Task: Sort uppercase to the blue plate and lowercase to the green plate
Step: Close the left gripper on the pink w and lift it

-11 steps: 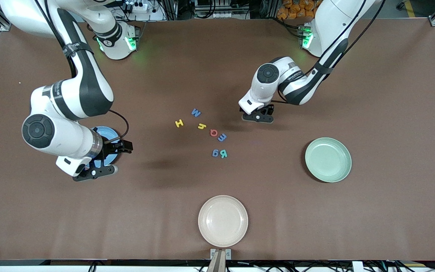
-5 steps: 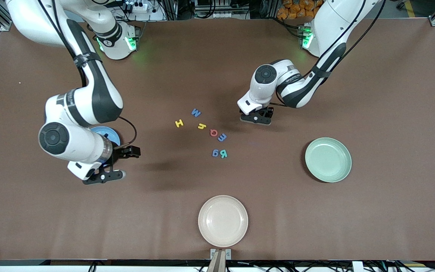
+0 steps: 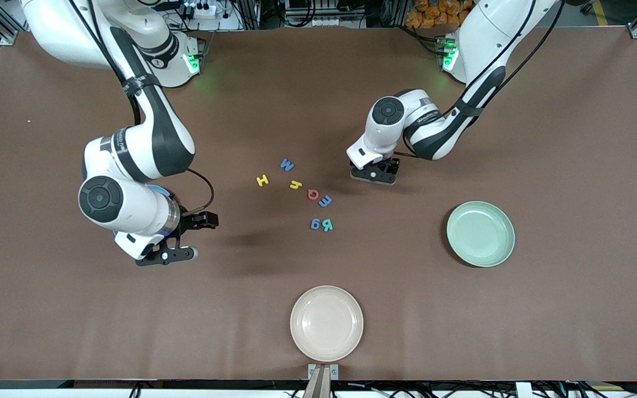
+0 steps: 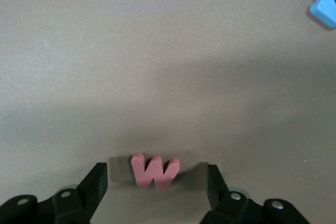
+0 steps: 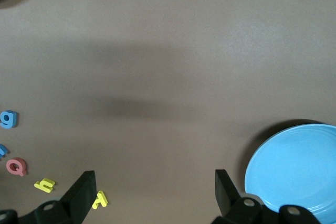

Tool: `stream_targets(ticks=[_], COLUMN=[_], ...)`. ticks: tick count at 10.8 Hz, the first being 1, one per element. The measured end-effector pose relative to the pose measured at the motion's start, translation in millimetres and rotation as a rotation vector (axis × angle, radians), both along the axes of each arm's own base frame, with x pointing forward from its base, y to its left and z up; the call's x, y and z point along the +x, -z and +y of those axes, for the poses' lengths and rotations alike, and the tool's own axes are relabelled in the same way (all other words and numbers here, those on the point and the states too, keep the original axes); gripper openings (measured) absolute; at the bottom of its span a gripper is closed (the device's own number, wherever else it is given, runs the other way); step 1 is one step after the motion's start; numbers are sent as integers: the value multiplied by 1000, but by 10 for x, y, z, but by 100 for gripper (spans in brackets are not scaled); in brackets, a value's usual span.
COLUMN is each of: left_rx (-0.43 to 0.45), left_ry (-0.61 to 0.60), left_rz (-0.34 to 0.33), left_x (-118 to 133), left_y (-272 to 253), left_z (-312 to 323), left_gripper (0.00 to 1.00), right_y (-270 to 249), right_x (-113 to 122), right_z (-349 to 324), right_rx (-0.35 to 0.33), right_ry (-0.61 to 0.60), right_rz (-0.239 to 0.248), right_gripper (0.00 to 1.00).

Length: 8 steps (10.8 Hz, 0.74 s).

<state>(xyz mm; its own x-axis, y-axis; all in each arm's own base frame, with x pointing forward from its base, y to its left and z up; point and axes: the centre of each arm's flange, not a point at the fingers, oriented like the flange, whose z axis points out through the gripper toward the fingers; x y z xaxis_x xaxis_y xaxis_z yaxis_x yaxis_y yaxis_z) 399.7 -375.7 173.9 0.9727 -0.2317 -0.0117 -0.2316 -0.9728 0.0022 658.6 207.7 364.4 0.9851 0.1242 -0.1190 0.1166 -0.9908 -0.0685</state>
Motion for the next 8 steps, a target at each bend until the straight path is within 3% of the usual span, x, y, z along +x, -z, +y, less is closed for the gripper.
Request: stream_targets(ticks=[8], left_rx=[0], left_ry=[22], left_rz=[2], left_x=[-6], left_y=[8], left_z=[-3], left_gripper=[79], right_y=[72], right_x=[-34], right_z=[98], right_rx=[-5], right_ry=[11], right_rz=[14], right_gripper=[100])
